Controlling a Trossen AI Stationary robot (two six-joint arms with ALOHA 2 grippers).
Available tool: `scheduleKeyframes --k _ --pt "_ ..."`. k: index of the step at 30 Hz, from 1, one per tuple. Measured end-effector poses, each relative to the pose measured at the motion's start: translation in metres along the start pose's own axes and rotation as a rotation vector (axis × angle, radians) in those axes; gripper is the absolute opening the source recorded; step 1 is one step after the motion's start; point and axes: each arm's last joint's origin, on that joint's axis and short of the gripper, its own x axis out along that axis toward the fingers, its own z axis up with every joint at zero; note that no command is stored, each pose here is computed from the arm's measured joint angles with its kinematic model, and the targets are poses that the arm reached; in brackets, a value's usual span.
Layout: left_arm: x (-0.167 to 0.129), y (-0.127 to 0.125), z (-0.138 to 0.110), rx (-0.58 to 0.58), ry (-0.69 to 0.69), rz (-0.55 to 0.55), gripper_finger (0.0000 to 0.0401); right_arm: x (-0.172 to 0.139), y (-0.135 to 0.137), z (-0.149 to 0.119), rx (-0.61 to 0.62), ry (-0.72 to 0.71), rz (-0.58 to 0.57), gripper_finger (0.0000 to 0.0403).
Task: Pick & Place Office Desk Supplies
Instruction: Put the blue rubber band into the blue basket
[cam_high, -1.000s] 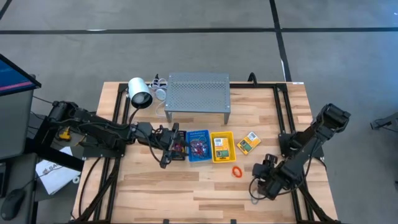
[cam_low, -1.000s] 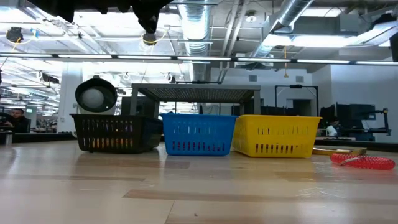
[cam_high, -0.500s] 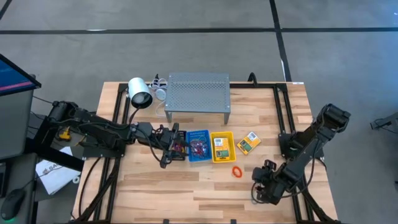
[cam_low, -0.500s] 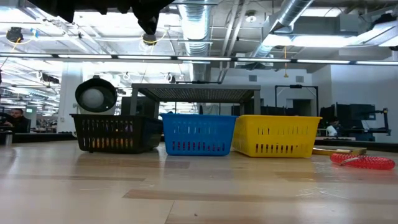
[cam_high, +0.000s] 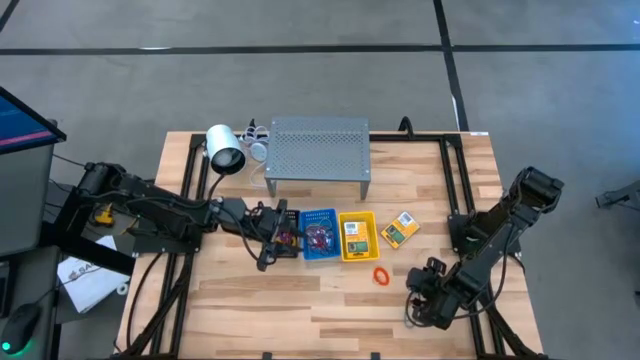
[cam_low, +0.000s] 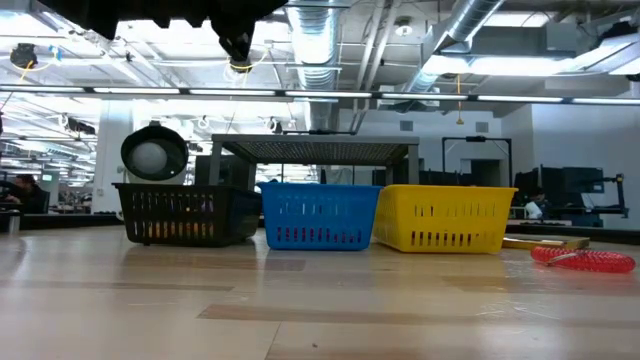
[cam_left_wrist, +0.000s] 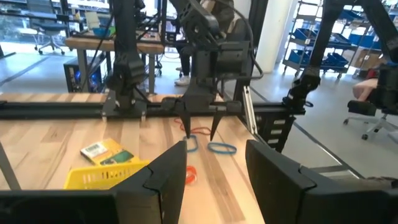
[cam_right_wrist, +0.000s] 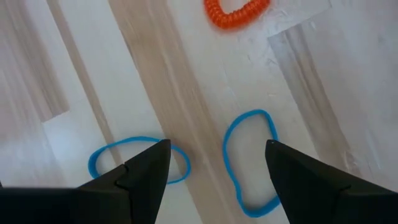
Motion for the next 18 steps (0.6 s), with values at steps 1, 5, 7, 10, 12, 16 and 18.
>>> scheduleKeyframes --k 1,5,7,10,12,16,18 --pt "-0.0005 0.0002 -0.0019 -0.001 0.006 0.001 0.0159 0.0009 -0.0002 -0.0005 0.003 -0.004 0.005 0.0258" --pt "-0.0022 0.0006 -0.0076 -0.023 0.022 0.002 0.0159 0.002 -0.0007 -0.0021 0.011 -0.005 0.01 0.0258" --pt "-0.0026 0.0007 -0.0086 -0.024 0.021 0.002 0.0159 0.002 -0.0011 -0.0022 0.016 -0.004 0.005 0.0258" --pt "-0.0027 0.0007 -0.0088 -0.024 0.022 0.002 0.0159 0.002 -0.001 -0.0021 0.019 -0.006 0.006 0.0258" --pt "-0.0027 0.0007 -0.0087 -0.024 0.021 0.002 0.0159 0.002 -0.0011 -0.002 0.028 -0.011 0.004 0.0258" --pt "-0.0027 0.0006 -0.008 -0.023 0.014 0.001 0.0159 0.002 -0.0011 -0.0021 0.048 -0.013 0.004 0.0258" --pt "-0.0027 0.0006 -0.0081 -0.023 0.015 0.002 0.0159 0.0015 -0.0007 -0.0034 0.054 -0.017 0.005 0.0258"
